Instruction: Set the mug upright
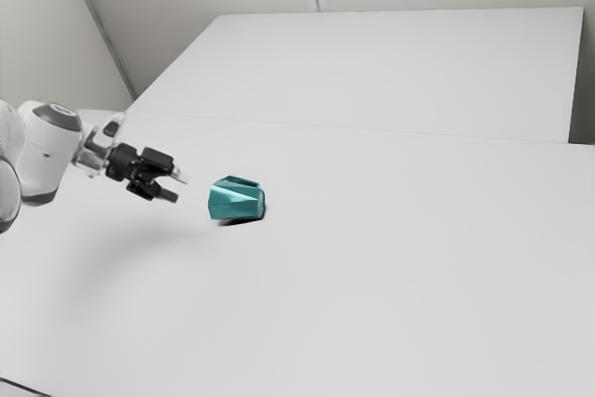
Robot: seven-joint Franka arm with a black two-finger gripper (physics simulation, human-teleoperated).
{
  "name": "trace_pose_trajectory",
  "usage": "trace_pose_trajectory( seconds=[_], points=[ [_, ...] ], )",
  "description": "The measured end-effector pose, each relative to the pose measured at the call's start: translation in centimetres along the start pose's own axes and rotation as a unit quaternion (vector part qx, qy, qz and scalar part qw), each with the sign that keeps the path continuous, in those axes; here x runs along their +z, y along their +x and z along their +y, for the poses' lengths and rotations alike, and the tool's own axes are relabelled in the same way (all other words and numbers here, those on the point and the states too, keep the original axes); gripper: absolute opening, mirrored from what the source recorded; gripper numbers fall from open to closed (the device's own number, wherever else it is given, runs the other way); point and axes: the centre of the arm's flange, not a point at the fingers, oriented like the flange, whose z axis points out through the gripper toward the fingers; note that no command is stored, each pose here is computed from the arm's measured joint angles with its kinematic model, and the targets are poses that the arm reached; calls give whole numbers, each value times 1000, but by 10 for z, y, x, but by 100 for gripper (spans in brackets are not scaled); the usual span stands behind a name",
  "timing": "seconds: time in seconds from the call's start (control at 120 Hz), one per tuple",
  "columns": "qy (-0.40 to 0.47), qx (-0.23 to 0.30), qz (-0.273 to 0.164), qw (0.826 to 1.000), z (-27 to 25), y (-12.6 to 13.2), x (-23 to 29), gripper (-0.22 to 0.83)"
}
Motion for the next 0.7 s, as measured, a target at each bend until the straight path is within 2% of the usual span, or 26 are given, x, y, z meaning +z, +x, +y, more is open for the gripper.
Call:
trace_pose_trajectory(
  seconds=[0.492, 0.7],
  points=[
    [-81, 47, 34, 995, -31, 19, 23, 59],
    [-108, 63, 34, 992, -37, 23, 43, 58]
  ],
)
